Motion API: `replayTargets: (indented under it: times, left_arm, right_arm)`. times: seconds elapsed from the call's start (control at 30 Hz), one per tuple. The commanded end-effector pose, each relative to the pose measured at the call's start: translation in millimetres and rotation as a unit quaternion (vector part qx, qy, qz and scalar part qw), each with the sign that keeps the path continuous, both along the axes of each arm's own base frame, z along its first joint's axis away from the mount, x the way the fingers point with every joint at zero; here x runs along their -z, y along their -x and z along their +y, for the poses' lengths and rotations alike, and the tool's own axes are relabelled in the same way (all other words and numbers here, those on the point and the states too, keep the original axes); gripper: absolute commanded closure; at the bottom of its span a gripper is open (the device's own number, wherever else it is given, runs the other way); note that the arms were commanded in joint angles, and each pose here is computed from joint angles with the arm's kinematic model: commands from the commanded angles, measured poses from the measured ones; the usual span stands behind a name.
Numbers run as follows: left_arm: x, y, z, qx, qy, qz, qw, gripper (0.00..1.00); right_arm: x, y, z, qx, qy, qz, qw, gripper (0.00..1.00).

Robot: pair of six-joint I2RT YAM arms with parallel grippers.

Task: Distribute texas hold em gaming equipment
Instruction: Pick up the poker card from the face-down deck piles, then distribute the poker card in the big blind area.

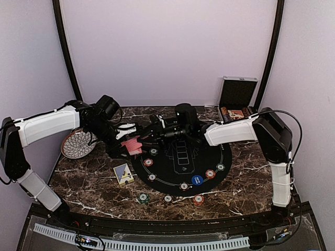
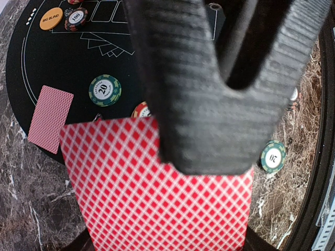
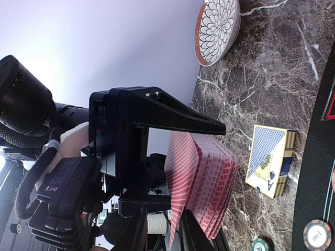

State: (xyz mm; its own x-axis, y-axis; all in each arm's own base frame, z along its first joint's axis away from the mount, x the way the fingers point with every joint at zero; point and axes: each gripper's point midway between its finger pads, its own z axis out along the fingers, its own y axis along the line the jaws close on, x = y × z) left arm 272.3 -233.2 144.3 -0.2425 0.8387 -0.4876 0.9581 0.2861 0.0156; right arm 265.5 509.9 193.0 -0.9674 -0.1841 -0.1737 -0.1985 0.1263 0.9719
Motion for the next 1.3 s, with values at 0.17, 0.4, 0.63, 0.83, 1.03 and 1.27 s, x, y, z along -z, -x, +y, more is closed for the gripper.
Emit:
replayTargets:
  times: [0.17, 0.4, 0.63, 0.83, 1.03, 1.27]
  left_arm:
    - [-10.9, 1.9, 1.1, 0.0, 0.009, -0.002, 1.0, 1.0]
    - [-11.9, 2.4, 1.3, 0.0, 0.01, -0.001, 1.0, 1.0]
    - [-10.8, 2.8, 1.8, 0.0, 0.008, 0.0, 1.0, 1.0]
    - [-8.8, 2.7, 3.2, -0.001, 0.003, 0.001, 1.0, 1.0]
    - [-6.9, 3.6, 4.7, -0.001, -0.001, 0.003, 1.0, 1.0]
    - [-5.7, 5.9, 5.1, 0.001, -0.004, 0.01, 1.0, 1.0]
  right_arm:
    - [-1.3, 13.7, 10.8, -0.029, -0.018, -0.001, 0.999, 0.8]
    - [7.5, 10.3, 8.9, -0.024, -0.008, 0.003, 1.0, 0.91]
    - [0.6, -9.8, -10.8, 0.007, -0.008, 0.0, 1.0, 1.0]
    - [-6.7, -30.9, -40.6, 0.033, -0.002, -0.011, 0.999, 1.0]
    - [-3.1, -66.6, -84.3, 0.077, 0.025, -0.026, 0.996, 1.0]
    - [24.4, -142.0, -155.4, 0.17, 0.108, -0.052, 0.978, 1.0]
